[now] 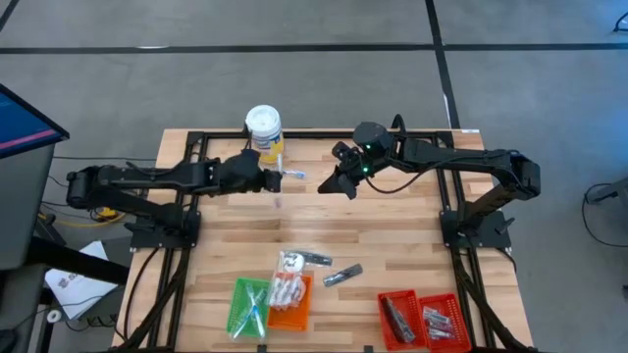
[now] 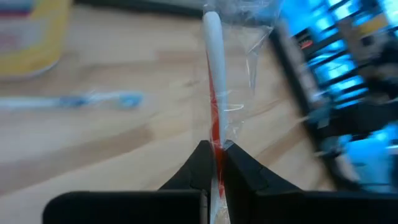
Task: Pick & Place Travel size toiletries
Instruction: Put the orange toothbrush into the green basket
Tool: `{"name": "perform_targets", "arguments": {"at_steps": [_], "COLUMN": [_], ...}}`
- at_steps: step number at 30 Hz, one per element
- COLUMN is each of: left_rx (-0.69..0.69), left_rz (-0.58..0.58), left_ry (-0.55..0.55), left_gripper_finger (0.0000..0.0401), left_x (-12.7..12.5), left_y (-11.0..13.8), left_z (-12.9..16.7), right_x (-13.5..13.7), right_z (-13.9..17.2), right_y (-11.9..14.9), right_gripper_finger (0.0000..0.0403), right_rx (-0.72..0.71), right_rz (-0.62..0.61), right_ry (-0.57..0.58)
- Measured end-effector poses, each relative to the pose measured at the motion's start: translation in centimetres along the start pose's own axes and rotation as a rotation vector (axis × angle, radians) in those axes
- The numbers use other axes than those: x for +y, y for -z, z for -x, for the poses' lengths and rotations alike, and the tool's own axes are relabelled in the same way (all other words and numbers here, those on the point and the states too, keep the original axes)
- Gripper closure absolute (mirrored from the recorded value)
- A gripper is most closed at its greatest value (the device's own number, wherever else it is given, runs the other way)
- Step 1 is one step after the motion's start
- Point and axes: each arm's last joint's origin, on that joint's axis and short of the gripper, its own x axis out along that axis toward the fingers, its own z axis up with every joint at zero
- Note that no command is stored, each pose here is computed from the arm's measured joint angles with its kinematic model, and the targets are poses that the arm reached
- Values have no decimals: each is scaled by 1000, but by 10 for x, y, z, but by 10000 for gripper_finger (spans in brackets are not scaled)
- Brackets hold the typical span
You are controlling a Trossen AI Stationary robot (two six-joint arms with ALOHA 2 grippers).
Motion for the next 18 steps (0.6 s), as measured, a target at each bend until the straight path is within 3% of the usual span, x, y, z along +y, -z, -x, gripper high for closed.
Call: {"name": "perform_targets", "arguments": {"at_steps": [5,10,18], "left_rx": [-109,-170,-166], "left_rz": [-4,3,-48], "left_ry": [170,270,381], "left_gripper_finger": [393,393,393], "left_x": [-17,-26,-38], "left_y": [-11,-17,-13], "left_z": [6,9,15], "right_x": [5,11,7], "right_z": [1,3,10], "right_y": [-6,-15,-25], "right_gripper_finger": [251,181,148], "right_rx": [-37,-100,-155], "right_rz": [-20,-32,-87], "right_ry": [-76,-153,-173]}}
